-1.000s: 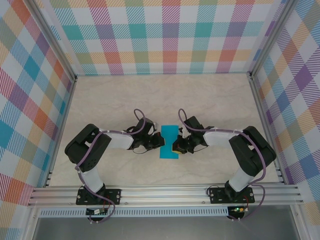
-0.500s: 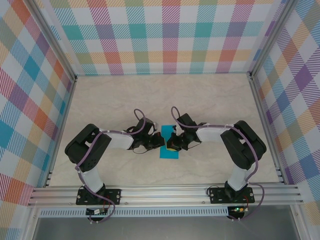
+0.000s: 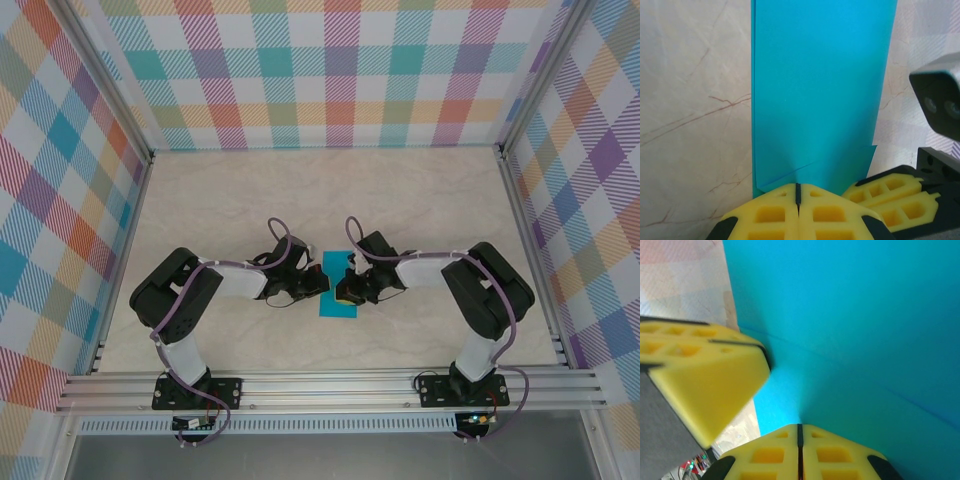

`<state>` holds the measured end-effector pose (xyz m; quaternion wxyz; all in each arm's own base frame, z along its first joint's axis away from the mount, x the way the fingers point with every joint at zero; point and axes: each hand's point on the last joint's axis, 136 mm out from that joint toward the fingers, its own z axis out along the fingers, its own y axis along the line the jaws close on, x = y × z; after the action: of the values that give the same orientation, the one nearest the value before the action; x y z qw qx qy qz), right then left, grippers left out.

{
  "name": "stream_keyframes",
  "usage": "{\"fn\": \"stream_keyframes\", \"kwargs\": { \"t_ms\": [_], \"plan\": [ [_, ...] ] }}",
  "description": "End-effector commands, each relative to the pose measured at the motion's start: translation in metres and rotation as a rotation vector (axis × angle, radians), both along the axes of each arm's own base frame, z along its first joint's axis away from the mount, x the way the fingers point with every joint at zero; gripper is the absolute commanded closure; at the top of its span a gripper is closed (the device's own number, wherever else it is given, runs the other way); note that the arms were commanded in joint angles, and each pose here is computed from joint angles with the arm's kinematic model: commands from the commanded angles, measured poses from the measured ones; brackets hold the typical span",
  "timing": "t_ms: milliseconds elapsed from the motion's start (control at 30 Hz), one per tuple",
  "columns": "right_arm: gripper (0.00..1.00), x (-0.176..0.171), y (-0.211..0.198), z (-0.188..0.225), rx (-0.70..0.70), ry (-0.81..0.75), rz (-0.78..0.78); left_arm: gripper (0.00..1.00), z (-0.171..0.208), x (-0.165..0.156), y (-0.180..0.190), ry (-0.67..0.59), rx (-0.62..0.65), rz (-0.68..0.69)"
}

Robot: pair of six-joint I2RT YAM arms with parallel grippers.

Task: Fold a paper plane with a square sheet of paper (pick it up from the middle)
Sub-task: Fold the triangle a second time at the center of the table.

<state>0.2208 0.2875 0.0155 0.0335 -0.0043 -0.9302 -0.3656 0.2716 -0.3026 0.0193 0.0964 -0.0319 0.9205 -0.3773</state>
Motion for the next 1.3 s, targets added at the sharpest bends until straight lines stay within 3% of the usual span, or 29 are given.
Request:
{"fn": "stream_keyframes", "kwargs": {
  "t_ms": [0,200,433,1267],
  "plan": [
    [0.91,-0.026,-0.016,-0.012,-0.058,0.069,0.017,1.0,-0.029,-0.008,0.014,0.037,0.107,0.023],
    [0.91,-0.04,-0.025,-0.028,-0.066,0.108,0.004,1.0,-0.032,-0.009,0.015,0.048,0.112,0.025],
    [0.89,-0.038,-0.028,-0.011,-0.043,0.073,-0.004,1.0,-0.033,-0.008,0.015,0.049,0.12,0.025],
    [0.84,-0.065,-0.057,-0.02,-0.056,0.113,-0.01,1.0,-0.029,-0.008,0.015,0.045,0.121,0.022]
  ]
}}
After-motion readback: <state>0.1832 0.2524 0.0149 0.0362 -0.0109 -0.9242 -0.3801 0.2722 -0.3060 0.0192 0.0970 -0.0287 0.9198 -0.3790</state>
